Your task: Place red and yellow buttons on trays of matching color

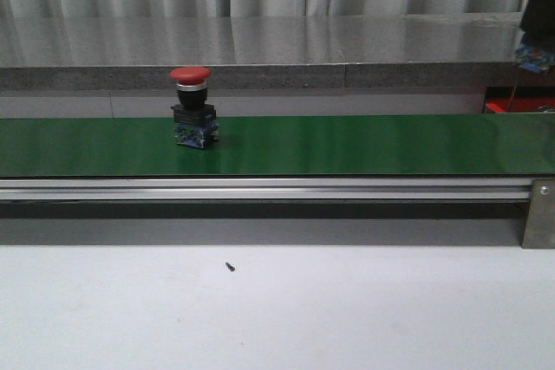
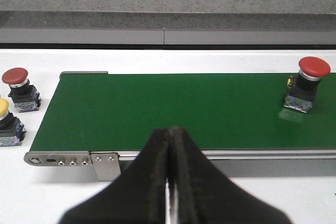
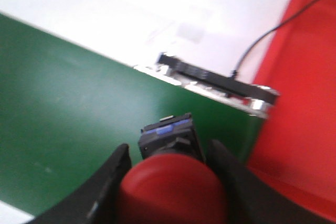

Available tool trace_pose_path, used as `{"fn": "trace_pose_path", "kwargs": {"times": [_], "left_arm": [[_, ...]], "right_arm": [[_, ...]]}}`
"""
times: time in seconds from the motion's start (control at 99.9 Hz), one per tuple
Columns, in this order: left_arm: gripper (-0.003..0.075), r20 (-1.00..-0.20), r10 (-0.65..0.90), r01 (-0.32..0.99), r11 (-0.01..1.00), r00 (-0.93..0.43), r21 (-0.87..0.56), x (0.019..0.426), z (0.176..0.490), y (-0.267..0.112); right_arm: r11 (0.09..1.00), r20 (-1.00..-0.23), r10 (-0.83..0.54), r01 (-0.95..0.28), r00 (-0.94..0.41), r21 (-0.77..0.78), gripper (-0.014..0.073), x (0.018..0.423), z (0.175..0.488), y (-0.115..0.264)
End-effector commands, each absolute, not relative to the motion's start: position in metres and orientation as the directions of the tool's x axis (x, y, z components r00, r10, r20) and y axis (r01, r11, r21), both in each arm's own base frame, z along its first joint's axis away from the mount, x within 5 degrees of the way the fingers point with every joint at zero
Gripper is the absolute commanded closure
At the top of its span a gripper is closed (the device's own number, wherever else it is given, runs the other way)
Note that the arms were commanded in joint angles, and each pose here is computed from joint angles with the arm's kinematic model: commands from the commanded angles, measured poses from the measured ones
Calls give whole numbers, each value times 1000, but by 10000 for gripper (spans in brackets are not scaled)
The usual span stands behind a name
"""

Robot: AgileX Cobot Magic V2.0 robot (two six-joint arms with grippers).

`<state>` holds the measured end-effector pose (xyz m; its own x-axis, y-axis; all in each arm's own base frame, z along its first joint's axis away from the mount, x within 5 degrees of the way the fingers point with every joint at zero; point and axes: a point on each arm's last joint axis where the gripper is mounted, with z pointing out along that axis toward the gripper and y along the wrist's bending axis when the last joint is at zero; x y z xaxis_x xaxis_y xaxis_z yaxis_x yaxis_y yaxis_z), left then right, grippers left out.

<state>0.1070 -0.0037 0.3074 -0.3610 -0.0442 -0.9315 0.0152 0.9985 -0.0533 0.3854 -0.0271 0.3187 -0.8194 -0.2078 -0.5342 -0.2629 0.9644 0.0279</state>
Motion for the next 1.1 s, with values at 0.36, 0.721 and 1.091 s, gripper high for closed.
{"fn": "trace_pose_path", "kwargs": {"times": [0.36,0.721,1.091], "left_arm": [[739,-963,-46,28,998,-264,-55,109,323,-5],[740,-963,-46,28,998,-264,-55,109,323,-5],[740,-963,-46,28,998,-264,-55,109,323,-5]], "right_arm": [[997,-544,-56,-79,-837,20,384,434,290,-112],[997,-468,-61,-72,-882,6,384,452,248,-121],[998,-436,-56,-62,-898,0,310,456,232,-125]]}}
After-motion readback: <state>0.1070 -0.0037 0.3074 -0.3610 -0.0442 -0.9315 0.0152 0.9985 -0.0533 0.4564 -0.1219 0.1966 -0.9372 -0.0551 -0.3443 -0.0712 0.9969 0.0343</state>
